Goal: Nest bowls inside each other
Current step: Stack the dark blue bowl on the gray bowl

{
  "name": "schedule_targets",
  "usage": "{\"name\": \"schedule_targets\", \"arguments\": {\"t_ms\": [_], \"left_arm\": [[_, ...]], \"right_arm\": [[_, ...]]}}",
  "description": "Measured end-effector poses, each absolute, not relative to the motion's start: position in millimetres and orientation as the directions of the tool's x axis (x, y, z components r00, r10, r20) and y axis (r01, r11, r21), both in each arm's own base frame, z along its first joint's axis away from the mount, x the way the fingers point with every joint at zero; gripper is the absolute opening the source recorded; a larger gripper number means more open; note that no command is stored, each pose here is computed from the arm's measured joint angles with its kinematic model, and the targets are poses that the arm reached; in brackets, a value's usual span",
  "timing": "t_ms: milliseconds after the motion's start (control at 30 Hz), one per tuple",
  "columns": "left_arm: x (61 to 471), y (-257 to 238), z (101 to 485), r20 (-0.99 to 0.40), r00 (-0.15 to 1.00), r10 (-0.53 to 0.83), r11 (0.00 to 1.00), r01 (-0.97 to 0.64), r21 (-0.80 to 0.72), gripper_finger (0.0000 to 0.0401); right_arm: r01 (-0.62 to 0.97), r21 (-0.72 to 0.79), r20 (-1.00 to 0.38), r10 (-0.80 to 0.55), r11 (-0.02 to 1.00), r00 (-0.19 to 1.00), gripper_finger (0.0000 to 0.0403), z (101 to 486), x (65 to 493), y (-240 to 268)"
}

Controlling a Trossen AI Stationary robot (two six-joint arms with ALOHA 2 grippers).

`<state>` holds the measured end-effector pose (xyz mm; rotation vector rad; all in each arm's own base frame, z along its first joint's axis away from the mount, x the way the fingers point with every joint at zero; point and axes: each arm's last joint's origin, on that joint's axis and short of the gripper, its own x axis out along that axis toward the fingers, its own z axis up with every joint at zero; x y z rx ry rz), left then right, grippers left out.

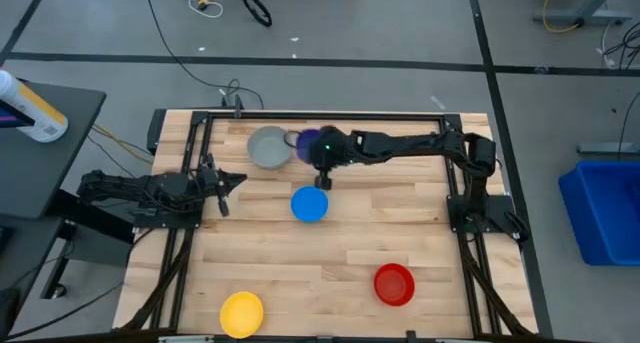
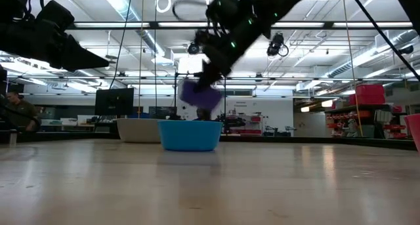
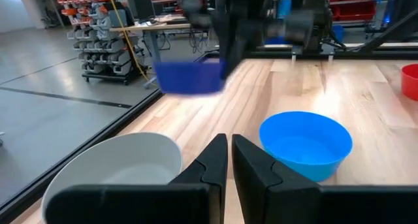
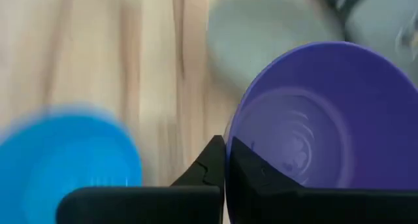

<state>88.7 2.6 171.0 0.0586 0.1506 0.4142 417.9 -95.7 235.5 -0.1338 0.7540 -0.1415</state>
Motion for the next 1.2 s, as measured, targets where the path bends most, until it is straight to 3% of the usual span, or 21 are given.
{"name": "schedule_targets", "arguments": {"t_ms": [167,567,933,1033,1200], "left_arm": [[89,3,171,-0.133,0.901,0.412,0.911,-0.404,0.086,0.0032],[88,4,171,-0.129,0.882,0.454,0.891,-0.448,0.075,0.0032],[88,4,171,-0.13,0.885,0.448,0.894,-0.444,0.06,0.0032],[88,4,171,-0.129,0.885,0.447,0.894,-0.443,0.059,0.0032],[88,4,171,-0.127,0.885,0.447,0.894,-0.445,0.051,0.0032]], "right_arm": [[0.04,-0.136,-0.602,-0.115,0.99,0.79,0.0002,254,447,-108],[-0.007,-0.076,-0.643,-0.044,0.997,0.765,0.0001,210,516,-138],[0.013,0.01,-0.686,-0.003,1.0,0.728,0.0004,199,521,-154],[0.032,0.024,-0.688,-0.006,0.999,0.725,0.0032,199,520,-156],[0.031,0.017,-0.672,-0.012,0.999,0.74,0.0111,200,521,-156]]}}
